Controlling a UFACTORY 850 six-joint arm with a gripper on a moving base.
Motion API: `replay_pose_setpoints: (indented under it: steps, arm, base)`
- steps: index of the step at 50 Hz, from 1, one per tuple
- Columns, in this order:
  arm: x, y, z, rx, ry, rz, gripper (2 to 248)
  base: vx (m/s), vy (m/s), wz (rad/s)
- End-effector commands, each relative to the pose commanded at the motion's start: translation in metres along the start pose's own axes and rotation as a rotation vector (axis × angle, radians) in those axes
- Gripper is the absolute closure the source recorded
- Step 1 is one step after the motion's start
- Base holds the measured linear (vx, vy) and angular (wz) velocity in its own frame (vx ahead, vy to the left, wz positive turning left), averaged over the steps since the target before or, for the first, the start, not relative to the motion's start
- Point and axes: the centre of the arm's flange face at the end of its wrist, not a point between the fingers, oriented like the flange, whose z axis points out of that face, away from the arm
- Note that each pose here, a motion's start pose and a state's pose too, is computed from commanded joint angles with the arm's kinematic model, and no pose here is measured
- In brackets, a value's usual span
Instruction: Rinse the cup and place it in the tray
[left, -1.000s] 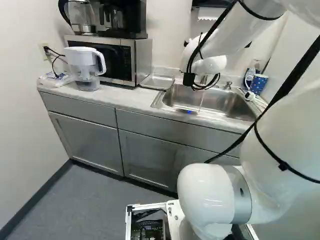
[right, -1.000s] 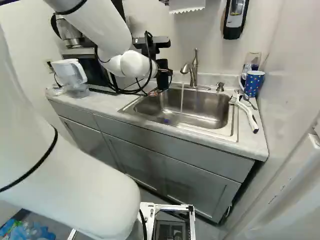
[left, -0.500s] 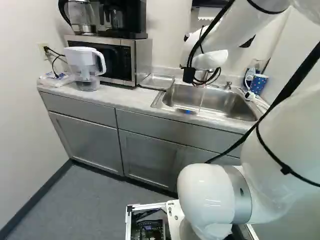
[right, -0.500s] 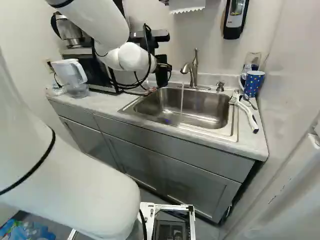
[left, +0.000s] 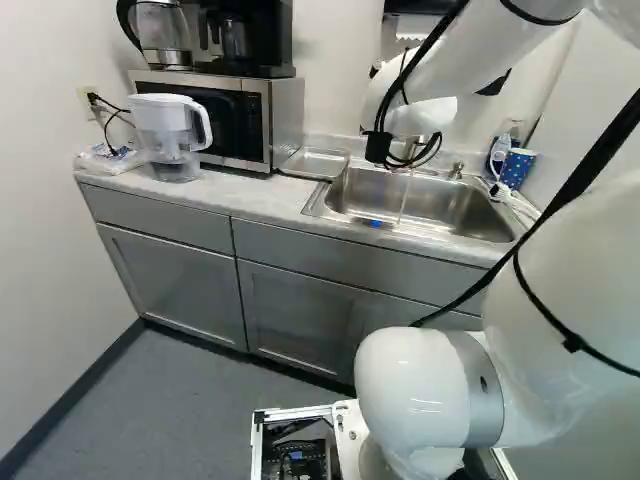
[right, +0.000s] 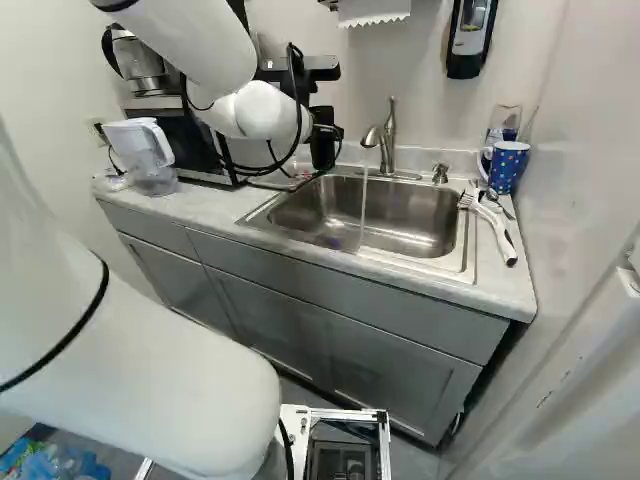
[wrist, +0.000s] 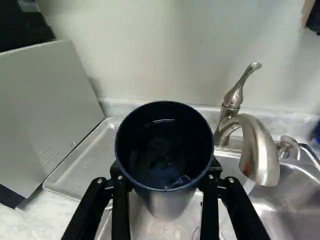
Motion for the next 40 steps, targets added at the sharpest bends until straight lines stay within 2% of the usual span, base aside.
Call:
replay_pose_setpoints:
  steps: [40]
  arm:
    - [0.0000,0.0000,0.0000,0.000,0.000,0.416,125]
  base:
    - [0.000,0.000,0.000]
